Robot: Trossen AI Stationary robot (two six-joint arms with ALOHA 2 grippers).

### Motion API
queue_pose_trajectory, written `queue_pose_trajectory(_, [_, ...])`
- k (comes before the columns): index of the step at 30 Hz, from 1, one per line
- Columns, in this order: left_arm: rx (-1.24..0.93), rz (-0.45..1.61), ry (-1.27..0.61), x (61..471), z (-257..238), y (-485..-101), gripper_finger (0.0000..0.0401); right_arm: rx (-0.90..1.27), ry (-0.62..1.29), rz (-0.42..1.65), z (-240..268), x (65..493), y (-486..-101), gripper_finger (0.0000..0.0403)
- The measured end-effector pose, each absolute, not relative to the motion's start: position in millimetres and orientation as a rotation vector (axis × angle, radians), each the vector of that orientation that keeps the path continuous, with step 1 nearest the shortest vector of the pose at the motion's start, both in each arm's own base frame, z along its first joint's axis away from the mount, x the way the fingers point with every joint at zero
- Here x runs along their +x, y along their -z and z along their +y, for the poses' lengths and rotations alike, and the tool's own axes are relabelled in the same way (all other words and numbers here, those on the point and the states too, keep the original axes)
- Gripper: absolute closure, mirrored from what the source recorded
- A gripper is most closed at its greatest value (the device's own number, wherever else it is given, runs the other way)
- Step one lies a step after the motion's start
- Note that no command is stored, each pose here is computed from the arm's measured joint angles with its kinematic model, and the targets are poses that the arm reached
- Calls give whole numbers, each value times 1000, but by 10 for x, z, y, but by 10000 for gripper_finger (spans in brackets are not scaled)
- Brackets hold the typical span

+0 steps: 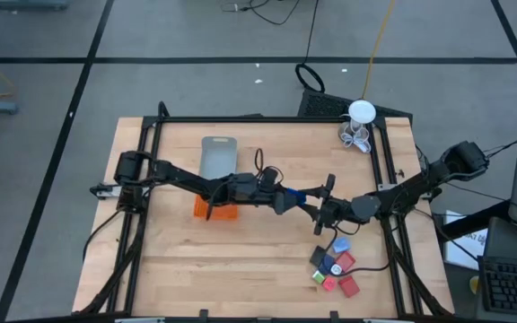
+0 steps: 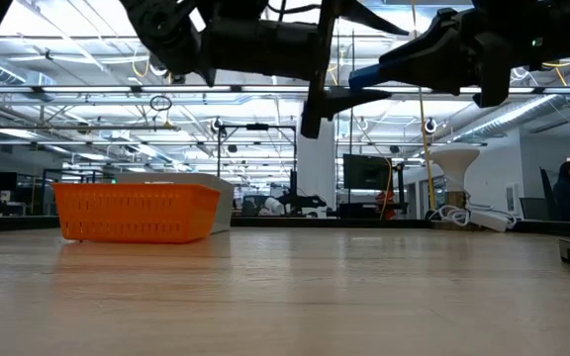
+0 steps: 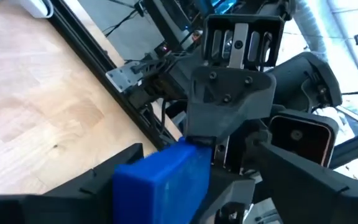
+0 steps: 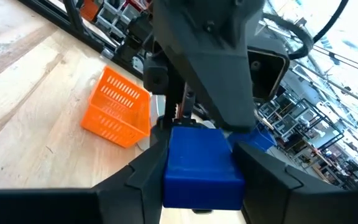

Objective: Pick & Place Office items
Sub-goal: Put the blue digital timer into the orange bin

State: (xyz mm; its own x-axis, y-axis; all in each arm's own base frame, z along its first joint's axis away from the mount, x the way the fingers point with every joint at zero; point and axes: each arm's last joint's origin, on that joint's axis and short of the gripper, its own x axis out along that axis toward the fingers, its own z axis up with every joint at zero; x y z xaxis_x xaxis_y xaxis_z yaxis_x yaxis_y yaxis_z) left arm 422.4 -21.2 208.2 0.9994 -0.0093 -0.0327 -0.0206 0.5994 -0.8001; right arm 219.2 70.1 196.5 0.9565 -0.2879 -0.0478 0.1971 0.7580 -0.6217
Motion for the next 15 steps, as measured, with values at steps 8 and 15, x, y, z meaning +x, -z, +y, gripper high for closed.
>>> queue_pose_trajectory(8, [-900,36,24,4232,-216,-2135,164,-660,266,139,702,2192,-1973,238])
queue_pose_trajectory(15, [-886,44,44,4229,-225,-2144,201,-664,266,145,701,2192,-1966,244])
